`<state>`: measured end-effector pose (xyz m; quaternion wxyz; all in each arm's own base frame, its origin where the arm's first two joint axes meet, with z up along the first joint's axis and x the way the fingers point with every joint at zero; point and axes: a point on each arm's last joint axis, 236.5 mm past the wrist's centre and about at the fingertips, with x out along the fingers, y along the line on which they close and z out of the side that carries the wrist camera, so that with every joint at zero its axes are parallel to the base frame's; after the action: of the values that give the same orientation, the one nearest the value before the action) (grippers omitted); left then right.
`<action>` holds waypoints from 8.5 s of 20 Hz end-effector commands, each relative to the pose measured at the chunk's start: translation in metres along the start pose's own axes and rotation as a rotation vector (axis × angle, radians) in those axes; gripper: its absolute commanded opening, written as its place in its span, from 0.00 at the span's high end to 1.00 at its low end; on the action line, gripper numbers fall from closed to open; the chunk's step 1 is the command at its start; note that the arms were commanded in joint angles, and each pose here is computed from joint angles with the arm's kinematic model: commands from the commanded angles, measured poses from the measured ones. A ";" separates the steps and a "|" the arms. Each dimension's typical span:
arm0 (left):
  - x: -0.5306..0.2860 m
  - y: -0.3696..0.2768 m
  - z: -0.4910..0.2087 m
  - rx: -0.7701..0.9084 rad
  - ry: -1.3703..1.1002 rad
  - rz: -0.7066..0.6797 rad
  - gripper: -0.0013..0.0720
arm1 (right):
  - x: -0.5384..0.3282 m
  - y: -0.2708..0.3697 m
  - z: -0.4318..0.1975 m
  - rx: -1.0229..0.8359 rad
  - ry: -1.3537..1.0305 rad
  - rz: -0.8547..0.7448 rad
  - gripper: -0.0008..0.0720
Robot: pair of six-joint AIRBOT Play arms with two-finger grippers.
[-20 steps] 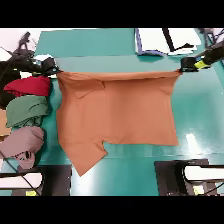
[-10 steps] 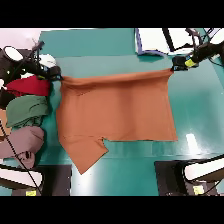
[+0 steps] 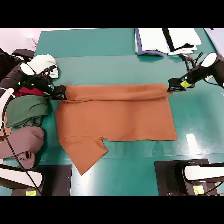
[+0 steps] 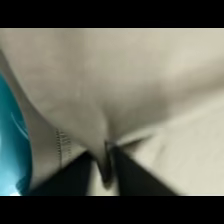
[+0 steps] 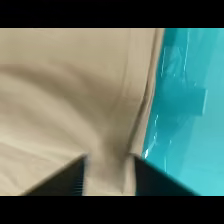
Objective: Fold the shirts.
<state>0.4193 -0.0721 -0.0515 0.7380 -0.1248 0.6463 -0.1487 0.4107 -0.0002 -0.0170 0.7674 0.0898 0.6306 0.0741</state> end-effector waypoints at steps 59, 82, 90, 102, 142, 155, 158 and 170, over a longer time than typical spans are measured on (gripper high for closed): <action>-0.086 -0.091 -0.243 -0.040 -0.060 -0.085 0.95 | -0.070 0.020 -0.205 -0.022 0.132 0.009 0.97; -0.038 -0.037 0.065 -0.038 -0.352 0.046 0.95 | -0.016 -0.007 0.017 0.077 0.033 0.109 0.97; -0.047 -0.042 0.067 -0.024 -0.345 0.042 0.25 | -0.020 -0.003 0.052 0.066 -0.048 0.193 0.37; -0.041 -0.110 0.056 0.042 -0.297 -0.073 0.95 | 0.052 -0.029 -0.039 0.337 0.095 0.423 0.21; -0.198 -0.157 0.136 0.248 -0.660 -0.014 0.95 | -0.117 0.461 0.004 -0.592 -0.237 0.866 0.97; -0.308 -0.151 0.102 0.270 -0.833 0.044 0.95 | -0.012 0.347 0.048 -0.471 -0.257 0.506 0.53; -0.292 -0.174 0.101 0.329 -0.810 0.019 0.95 | 0.027 0.237 0.038 -0.247 -0.098 0.407 0.25; -0.267 -0.180 0.105 0.335 -0.755 -0.002 0.95 | 0.125 0.298 0.014 -0.097 0.111 0.632 0.18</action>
<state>0.4811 -0.1365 0.2786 0.9354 -0.0497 0.2907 -0.1949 0.4501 0.2776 -0.0582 0.6929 0.2316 0.6065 0.3137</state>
